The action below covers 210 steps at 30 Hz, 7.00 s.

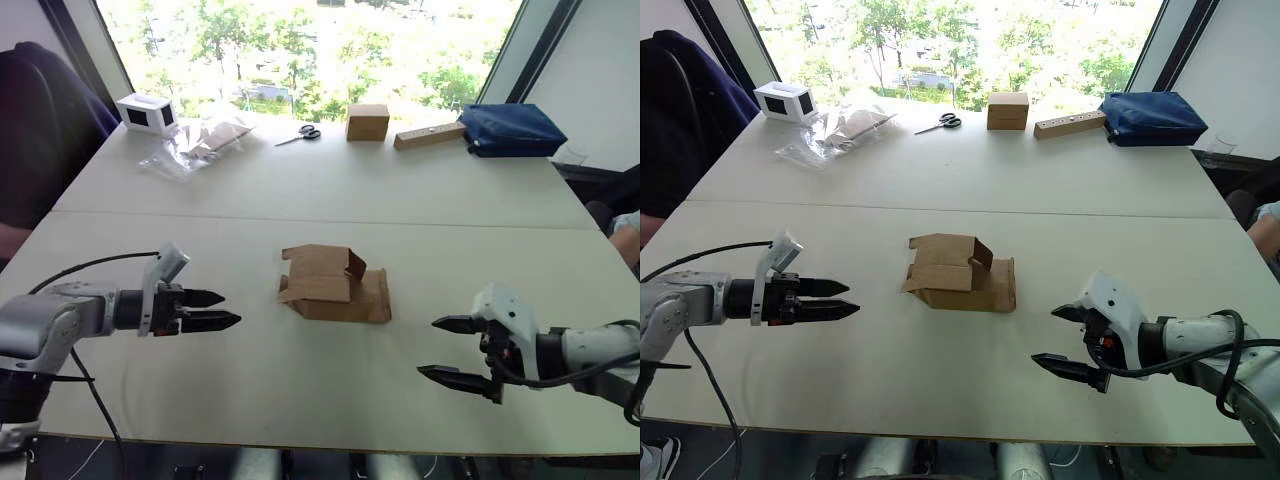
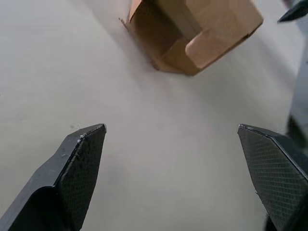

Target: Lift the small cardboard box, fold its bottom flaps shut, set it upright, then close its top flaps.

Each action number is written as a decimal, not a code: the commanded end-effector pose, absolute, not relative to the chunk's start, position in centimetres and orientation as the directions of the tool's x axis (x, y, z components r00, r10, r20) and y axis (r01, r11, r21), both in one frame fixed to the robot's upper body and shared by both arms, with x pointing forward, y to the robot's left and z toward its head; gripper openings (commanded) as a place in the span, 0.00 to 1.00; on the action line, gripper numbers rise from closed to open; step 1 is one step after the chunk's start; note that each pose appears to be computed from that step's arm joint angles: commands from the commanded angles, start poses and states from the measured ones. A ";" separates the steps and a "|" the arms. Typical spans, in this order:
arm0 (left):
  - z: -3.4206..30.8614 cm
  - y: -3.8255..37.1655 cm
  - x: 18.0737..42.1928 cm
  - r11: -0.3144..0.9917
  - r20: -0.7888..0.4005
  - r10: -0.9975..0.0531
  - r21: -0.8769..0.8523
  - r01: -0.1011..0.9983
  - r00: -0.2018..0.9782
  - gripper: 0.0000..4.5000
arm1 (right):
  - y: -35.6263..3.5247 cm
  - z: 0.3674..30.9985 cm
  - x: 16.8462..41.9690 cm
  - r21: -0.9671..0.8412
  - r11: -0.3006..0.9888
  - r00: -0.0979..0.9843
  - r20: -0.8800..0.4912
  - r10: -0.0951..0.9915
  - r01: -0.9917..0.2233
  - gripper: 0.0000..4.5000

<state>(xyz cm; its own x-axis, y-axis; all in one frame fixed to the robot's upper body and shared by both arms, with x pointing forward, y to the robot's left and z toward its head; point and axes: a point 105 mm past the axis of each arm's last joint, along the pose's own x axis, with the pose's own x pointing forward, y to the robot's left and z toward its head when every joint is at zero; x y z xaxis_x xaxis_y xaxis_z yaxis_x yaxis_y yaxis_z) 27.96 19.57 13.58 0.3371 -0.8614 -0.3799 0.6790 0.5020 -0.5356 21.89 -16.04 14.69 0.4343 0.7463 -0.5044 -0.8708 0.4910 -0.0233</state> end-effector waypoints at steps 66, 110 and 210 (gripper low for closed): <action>12.7 7.1 34.2 0.051 -0.017 -0.998 -0.835 0.548 0.066 0.01 | -12.6 14.8 19.8 -0.024 0.499 0.455 -0.450 0.768 -0.866 1.00; 28.6 8.3 31.9 -0.081 -0.030 -0.996 0.100 0.992 -0.078 0.00 | -11.5 29.8 29.1 0.166 0.632 0.646 0.327 0.689 -0.757 0.00; 28.8 6.3 32.3 -0.091 0.024 -0.995 0.037 0.995 -0.092 0.00 | -9.6 25.5 28.5 0.165 0.520 0.545 0.214 0.811 -0.838 0.00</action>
